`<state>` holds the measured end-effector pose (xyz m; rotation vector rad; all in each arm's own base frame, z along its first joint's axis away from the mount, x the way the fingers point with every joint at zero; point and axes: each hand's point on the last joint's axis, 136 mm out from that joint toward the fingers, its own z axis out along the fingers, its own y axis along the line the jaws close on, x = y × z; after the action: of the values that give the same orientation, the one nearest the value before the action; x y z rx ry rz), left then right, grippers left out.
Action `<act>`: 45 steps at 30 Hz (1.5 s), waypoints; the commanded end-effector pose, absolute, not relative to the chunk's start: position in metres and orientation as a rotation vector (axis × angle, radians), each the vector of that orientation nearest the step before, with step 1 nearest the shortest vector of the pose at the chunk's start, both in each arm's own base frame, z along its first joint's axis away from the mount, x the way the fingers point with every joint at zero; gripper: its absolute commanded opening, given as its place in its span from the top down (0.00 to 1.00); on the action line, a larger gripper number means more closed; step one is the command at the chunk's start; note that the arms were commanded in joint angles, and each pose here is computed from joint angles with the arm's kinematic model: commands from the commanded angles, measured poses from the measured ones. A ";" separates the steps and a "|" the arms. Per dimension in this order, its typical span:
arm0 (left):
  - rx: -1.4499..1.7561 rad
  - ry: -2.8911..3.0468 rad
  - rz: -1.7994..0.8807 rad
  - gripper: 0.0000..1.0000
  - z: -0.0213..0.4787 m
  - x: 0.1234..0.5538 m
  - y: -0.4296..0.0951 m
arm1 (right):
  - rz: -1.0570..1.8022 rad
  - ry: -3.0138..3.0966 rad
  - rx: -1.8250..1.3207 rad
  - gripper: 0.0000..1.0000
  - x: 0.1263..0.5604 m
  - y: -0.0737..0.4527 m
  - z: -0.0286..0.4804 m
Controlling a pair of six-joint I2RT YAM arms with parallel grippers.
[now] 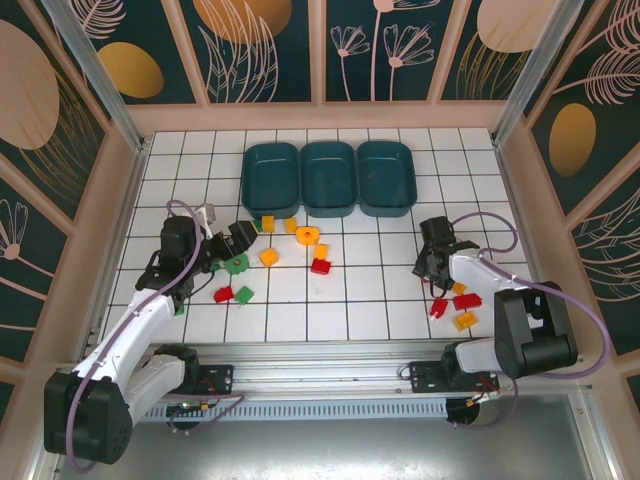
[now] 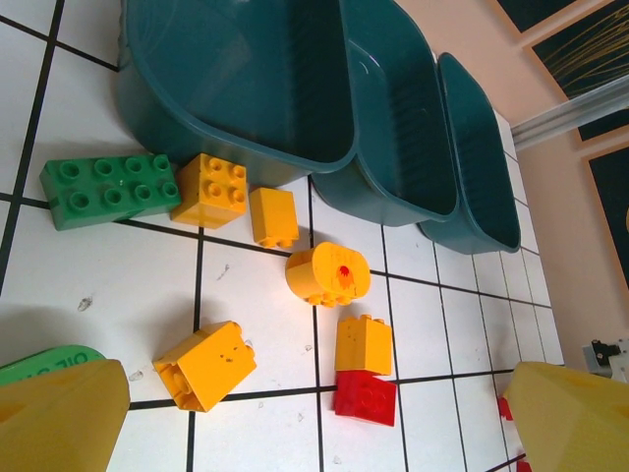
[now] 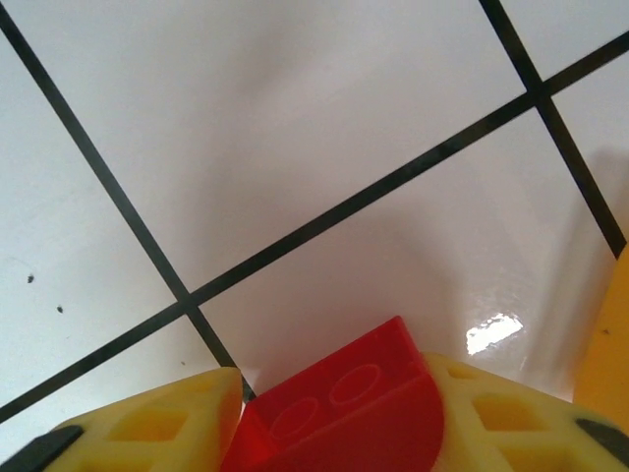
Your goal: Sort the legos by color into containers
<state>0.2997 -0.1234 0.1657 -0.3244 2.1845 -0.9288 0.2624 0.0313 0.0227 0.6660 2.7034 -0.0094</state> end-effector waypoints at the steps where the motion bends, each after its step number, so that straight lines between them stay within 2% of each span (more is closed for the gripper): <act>1: -0.321 2.160 -0.951 0.01 0.174 0.303 -0.126 | -0.009 2.675 0.619 0.60 0.273 0.034 0.029; 5: -0.331 2.164 -0.953 0.02 0.172 0.303 -0.126 | 0.029 2.614 0.563 0.63 0.291 0.047 0.053; 11: -0.353 2.166 -0.954 0.02 0.171 0.306 -0.125 | 0.090 2.505 0.467 0.71 0.341 0.069 0.098; 15: -0.358 2.166 -0.955 0.02 0.170 0.305 -0.125 | 0.120 2.426 0.387 0.71 0.389 0.088 0.132; 20: -0.353 2.167 -0.955 0.02 0.169 0.303 -0.125 | 0.068 2.381 0.294 0.70 0.454 0.101 0.145; 24: -0.342 2.194 -0.906 0.02 0.165 0.304 -0.121 | 0.080 2.423 0.225 0.64 0.494 0.109 0.135; 29: -0.348 2.204 -0.903 0.02 0.163 0.304 -0.121 | 0.097 2.420 0.183 0.43 0.516 0.122 0.144; 34: -0.357 2.223 -0.904 0.02 0.158 0.303 -0.122 | 0.108 2.361 0.185 0.32 0.512 0.120 0.178; 38: -0.342 2.220 -0.914 0.01 0.161 0.302 -0.123 | 0.060 2.345 0.226 0.31 0.486 0.105 0.197; 41: -0.314 2.211 -0.932 0.03 0.168 0.301 -0.126 | -0.038 2.335 0.412 0.30 0.440 0.065 0.198; 45: -0.290 2.175 -0.995 0.06 0.173 0.295 -0.134 | -0.027 2.350 0.707 0.30 0.357 0.008 0.164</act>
<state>0.2976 -0.1250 0.1578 -0.3497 2.2243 -0.9380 0.4066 0.0550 0.1883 0.4373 2.3359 0.0393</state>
